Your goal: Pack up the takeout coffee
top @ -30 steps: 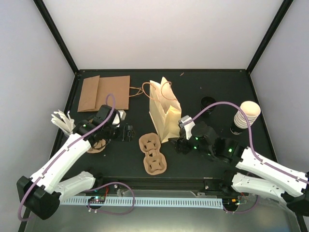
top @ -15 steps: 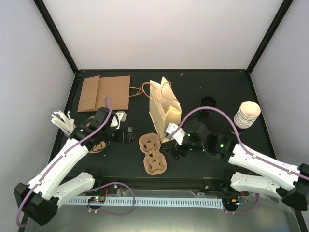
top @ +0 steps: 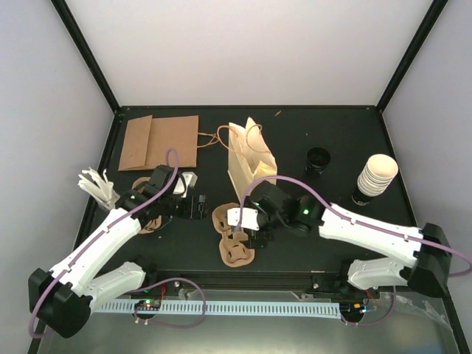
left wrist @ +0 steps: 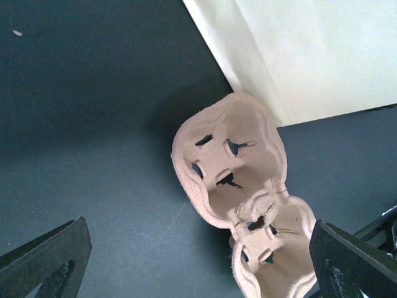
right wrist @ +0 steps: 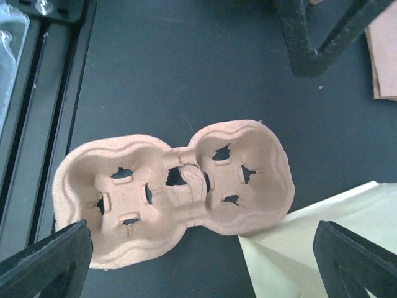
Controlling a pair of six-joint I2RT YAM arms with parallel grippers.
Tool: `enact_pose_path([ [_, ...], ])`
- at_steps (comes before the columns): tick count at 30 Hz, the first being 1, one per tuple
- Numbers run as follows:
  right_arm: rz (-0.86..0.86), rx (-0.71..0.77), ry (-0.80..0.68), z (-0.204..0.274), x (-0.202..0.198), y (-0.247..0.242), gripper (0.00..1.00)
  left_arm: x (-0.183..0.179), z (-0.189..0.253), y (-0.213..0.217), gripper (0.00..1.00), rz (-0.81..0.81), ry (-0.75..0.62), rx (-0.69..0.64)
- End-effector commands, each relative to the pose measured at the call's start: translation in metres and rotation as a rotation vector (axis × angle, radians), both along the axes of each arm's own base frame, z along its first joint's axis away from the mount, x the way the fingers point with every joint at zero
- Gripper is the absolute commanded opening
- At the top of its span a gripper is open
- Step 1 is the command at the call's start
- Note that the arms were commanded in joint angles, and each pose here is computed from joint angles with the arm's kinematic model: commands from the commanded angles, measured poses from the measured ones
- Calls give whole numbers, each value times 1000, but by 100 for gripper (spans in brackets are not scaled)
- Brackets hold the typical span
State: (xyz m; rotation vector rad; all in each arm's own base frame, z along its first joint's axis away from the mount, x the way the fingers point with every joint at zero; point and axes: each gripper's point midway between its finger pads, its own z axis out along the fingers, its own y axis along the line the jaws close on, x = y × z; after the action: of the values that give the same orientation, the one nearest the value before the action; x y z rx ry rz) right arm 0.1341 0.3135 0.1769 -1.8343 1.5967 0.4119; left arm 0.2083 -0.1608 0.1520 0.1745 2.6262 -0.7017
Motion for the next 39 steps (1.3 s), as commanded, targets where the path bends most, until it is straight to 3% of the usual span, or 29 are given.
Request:
enact_pose_path([
  [1, 112, -157, -9, -16, -1, 5, 99, 3, 1, -2, 99, 3, -14, -32],
  [7, 200, -361, 76, -54, -6, 1, 99, 1, -1, 9, 99, 57, -3, -14],
  [17, 153, -459, 92, -87, 12, 15, 100, 9, -7, 42, 99, 278, 4, -63],
  [39, 138, -487, 105, -127, 28, 43, 99, 6, 17, 85, 99, 484, -145, -65],
])
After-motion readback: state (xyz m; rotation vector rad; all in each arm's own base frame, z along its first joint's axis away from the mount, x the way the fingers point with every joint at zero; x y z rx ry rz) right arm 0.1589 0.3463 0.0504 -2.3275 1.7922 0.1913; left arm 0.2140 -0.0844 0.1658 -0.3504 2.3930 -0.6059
